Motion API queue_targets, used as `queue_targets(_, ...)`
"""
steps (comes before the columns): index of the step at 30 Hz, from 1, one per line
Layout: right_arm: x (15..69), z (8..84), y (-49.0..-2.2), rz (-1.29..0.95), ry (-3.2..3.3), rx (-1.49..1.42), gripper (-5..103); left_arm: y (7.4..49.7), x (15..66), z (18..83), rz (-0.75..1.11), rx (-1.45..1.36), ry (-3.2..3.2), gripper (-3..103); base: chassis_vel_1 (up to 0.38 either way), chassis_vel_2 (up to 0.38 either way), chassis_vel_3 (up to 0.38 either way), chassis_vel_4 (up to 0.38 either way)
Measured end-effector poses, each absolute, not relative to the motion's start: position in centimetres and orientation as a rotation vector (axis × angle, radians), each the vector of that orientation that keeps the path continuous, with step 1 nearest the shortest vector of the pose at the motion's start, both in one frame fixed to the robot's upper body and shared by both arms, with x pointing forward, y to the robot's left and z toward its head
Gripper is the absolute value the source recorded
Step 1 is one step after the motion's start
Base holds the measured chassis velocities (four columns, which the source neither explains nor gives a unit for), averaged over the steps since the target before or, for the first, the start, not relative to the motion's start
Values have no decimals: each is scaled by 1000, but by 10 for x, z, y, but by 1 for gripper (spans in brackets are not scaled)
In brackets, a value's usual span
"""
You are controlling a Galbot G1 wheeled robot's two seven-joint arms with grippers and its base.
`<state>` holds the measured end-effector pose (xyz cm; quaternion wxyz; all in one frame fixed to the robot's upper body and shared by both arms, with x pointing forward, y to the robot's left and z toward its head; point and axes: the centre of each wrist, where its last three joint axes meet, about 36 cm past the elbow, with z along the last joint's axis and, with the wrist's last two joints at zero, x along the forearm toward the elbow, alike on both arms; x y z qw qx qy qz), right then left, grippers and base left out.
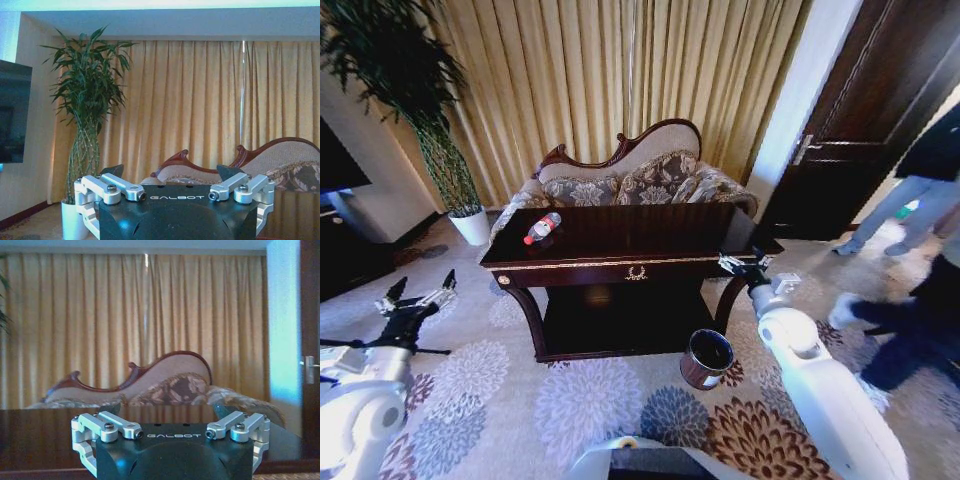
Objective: Move to the front of the table and place the trash on the table into the trash bin.
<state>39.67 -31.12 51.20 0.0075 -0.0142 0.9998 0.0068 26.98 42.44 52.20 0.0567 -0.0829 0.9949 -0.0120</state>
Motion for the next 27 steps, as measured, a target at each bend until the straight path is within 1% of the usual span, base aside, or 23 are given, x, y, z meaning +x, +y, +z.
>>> queue_targets(9,377,520,-293,45,3147,-115,100,423,271,526,-37,-235,3013,100,0,0,0,0)
queue_targets(22,379,519,-290,37,3152,-133,100,424,271,526,-37,-238,3015,100,0,0,0,0)
queue_targets(27,380,517,-291,33,3155,-132,100,423,271,525,-38,-236,3017,100,-52,48,56,-57)
